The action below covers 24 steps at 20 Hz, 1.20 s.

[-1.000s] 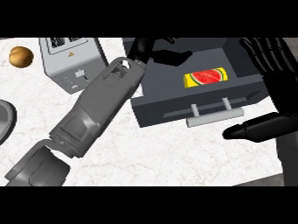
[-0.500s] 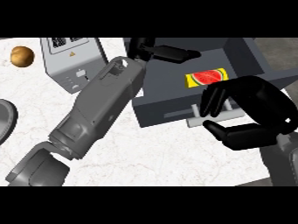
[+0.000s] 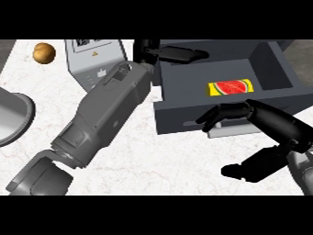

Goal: Pick up the cup, place it into the drawer and close the drawer

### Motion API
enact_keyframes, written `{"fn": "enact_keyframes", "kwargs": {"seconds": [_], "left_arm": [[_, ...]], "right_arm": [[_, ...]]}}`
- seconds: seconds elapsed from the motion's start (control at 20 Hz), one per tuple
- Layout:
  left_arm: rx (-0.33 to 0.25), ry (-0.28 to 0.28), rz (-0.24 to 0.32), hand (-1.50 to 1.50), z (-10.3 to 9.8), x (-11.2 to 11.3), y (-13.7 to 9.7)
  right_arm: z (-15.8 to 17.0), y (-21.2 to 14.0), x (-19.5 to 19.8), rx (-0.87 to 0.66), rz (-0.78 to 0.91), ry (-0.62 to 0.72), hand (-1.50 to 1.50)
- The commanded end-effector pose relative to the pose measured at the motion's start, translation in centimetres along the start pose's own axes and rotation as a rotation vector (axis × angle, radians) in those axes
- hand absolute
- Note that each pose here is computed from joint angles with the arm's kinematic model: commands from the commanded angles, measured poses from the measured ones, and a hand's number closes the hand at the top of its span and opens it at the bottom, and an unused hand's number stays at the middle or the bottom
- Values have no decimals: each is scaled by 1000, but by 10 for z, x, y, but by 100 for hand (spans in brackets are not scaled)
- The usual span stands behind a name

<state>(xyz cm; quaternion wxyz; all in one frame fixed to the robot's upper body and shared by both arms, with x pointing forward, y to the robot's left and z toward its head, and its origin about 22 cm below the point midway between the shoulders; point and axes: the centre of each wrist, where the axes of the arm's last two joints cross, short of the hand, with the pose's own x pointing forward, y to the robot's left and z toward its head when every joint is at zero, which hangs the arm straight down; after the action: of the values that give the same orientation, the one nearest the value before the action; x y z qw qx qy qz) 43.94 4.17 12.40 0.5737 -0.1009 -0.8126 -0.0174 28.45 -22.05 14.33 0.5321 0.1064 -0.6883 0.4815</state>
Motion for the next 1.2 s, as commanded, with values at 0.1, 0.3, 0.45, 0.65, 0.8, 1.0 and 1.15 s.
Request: {"fn": "enact_keyframes", "kwargs": {"seconds": [0.1, 0.3, 0.45, 0.65, 0.8, 1.0, 1.15], "left_arm": [[28, -22, 57, -150, 2, -2, 2], [26, -15, 86, -150, 18, -20, 14], [21, -22, 111, -150, 30, -33, 38], [19, -42, 134, -150, 27, -24, 48], [37, -24, 132, -150, 36, -30, 66], [41, -24, 147, -150, 42, -31, 82], [6, -21, 141, -150, 55, -39, 96]], "right_arm": [[-1, 45, -33, -40, 157, 176, -150], [-19, 45, -75, -22, 188, 301, -150], [-32, 59, -102, 54, 215, 339, -150], [-32, 38, -146, 55, 219, 401, 150], [-42, 40, -166, 6, 218, 431, 150], [-52, 16, -171, -119, 190, 345, 150], [-61, -18, -162, -210, 202, 344, 150]]}}
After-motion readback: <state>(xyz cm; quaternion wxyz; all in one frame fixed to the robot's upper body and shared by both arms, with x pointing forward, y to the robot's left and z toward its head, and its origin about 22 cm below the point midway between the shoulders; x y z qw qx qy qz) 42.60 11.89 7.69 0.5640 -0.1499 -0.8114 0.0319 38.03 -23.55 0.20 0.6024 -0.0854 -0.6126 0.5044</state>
